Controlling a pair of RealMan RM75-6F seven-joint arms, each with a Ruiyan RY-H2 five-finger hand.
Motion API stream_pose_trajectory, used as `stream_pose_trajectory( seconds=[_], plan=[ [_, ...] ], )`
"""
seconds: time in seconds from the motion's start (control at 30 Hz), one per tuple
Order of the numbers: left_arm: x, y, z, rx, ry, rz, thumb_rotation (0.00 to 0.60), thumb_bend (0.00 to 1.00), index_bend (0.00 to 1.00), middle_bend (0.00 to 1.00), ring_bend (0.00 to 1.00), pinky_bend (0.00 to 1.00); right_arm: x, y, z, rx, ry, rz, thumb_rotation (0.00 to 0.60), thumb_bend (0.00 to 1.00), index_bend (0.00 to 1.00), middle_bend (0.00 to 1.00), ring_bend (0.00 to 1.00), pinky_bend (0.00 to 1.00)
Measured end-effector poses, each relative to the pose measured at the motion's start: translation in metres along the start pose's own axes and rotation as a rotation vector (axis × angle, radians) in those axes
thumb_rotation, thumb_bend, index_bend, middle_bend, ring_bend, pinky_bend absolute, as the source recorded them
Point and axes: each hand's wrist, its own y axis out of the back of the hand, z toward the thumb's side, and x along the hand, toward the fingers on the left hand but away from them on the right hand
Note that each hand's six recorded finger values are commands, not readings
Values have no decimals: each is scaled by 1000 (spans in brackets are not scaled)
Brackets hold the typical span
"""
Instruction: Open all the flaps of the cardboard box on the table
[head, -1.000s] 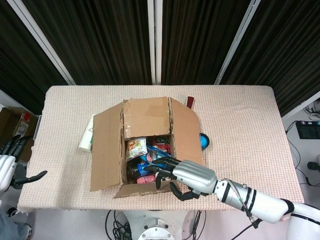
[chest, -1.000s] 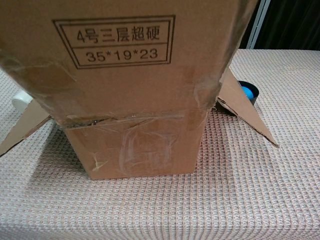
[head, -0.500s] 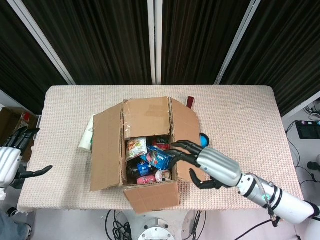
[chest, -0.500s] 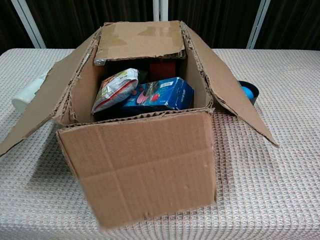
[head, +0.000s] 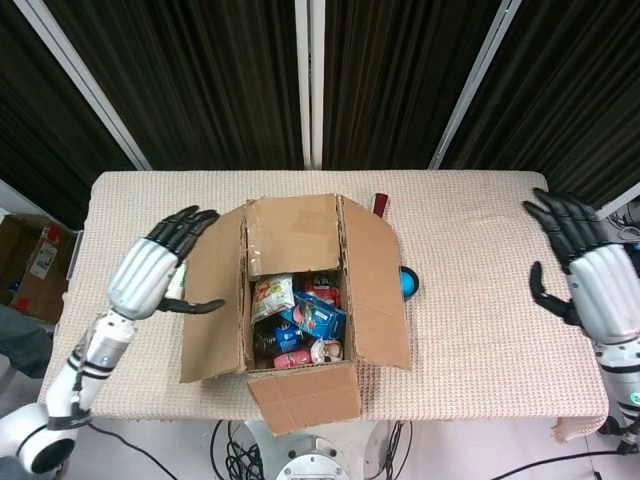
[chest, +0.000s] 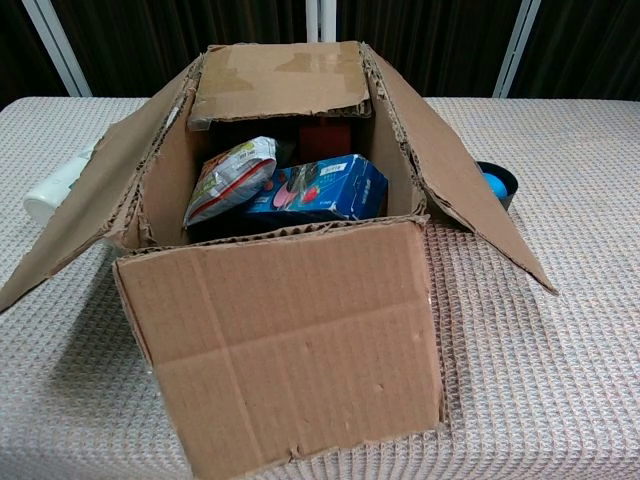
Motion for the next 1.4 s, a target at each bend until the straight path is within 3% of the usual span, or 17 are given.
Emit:
stream_pose_trajectory(
  seconds=[0.13,0.23,0.43,0.6,0.77,0.9,1.17,1.4],
  plan=[
    [34,-27,24,-74,-39,-19,414,0,0,0,57,171,23,6,-37,125,-171,-46,600,490,0,0,0,0],
    [57,-47,36,-74,-59,-41,435,0,0,0,53,171,34,7,-53,144,-241,-46,600,448,0,0,0,0],
    [85,-81,34,34,-57,-89,487,0,0,0,53,169,54,10,-71,109,-296,-45,600,374,0,0,0,0],
    [91,-111,22,129,-39,-141,559,0,0,0,52,168,61,12,-73,88,-285,-59,600,348,0,0,0,0],
    [89,-136,14,166,-25,-190,578,0,0,0,52,165,60,11,-74,69,-271,-71,600,347,0,0,0,0],
    [91,-144,12,195,-32,-181,595,0,0,0,52,165,56,9,-75,58,-262,-77,600,344,0,0,0,0],
    [104,-141,7,320,-50,-77,600,0,0,0,52,165,49,0,-78,42,-258,-65,600,333,0,0,0,0],
    [115,-125,11,350,-75,12,600,0,0,0,53,165,44,-5,-83,29,-275,-49,600,334,0,0,0,0]
  ],
)
